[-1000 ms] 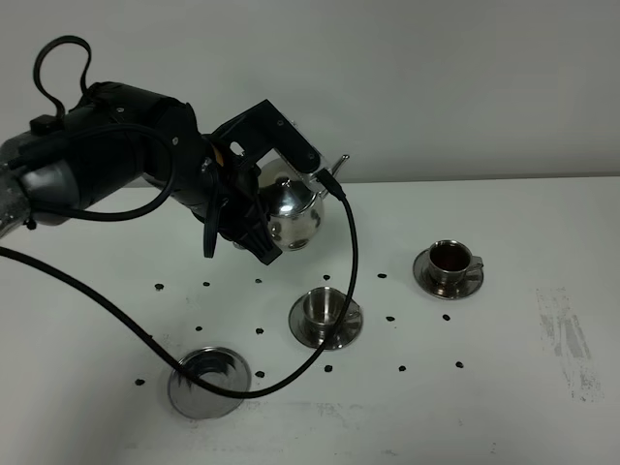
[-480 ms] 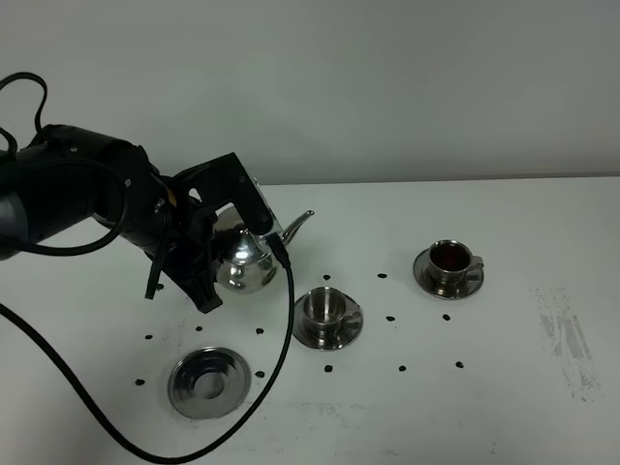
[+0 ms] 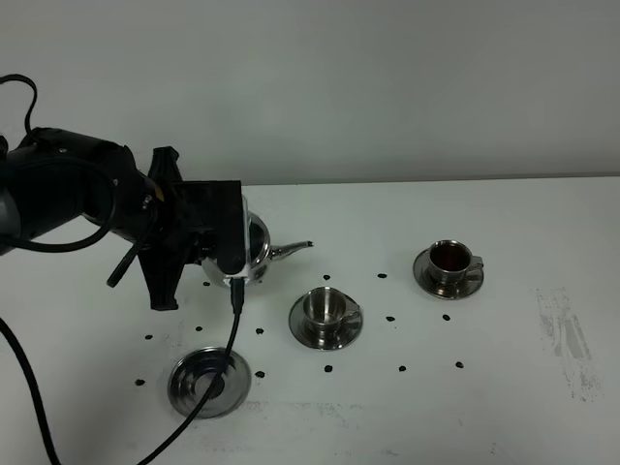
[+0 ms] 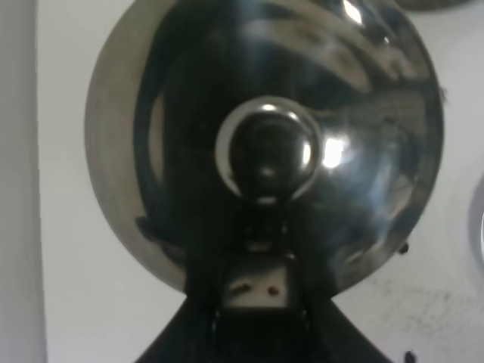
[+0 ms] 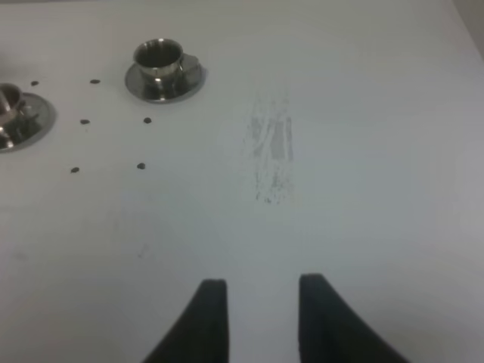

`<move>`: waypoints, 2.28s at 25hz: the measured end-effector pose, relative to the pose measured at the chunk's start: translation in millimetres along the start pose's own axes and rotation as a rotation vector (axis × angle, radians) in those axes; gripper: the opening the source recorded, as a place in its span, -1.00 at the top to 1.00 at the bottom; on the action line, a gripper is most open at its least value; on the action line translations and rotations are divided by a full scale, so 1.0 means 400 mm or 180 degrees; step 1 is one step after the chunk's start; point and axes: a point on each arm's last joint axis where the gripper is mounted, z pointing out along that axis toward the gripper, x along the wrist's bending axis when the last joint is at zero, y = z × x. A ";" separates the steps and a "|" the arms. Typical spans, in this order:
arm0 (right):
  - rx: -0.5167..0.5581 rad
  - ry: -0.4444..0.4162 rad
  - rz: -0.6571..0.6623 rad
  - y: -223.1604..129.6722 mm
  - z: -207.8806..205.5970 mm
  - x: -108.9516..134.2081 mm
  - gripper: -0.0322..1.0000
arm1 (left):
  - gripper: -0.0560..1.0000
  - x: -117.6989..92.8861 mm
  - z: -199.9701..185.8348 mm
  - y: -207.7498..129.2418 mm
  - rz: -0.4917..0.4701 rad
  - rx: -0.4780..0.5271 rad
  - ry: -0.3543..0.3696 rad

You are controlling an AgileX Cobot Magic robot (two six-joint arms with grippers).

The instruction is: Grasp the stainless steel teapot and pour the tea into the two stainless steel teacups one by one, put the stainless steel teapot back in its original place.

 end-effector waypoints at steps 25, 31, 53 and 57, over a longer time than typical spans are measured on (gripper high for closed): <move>0.0000 0.0000 0.0000 0.000 0.000 0.000 0.49 | 0.44 0.072 0.047 0.040 0.1402 0.0311 -0.0351; 0.0000 0.0000 0.0000 0.000 0.000 0.000 0.49 | 0.44 0.065 0.044 0.070 0.1678 0.0394 -0.0321; 0.0000 0.0000 0.0000 0.000 0.000 0.000 0.49 | 0.44 0.054 0.078 0.104 0.1894 0.0599 -0.0180; 0.0000 0.0000 0.0000 0.000 0.000 0.000 0.49 | 0.44 0.054 0.076 0.112 0.2000 0.0644 -0.0147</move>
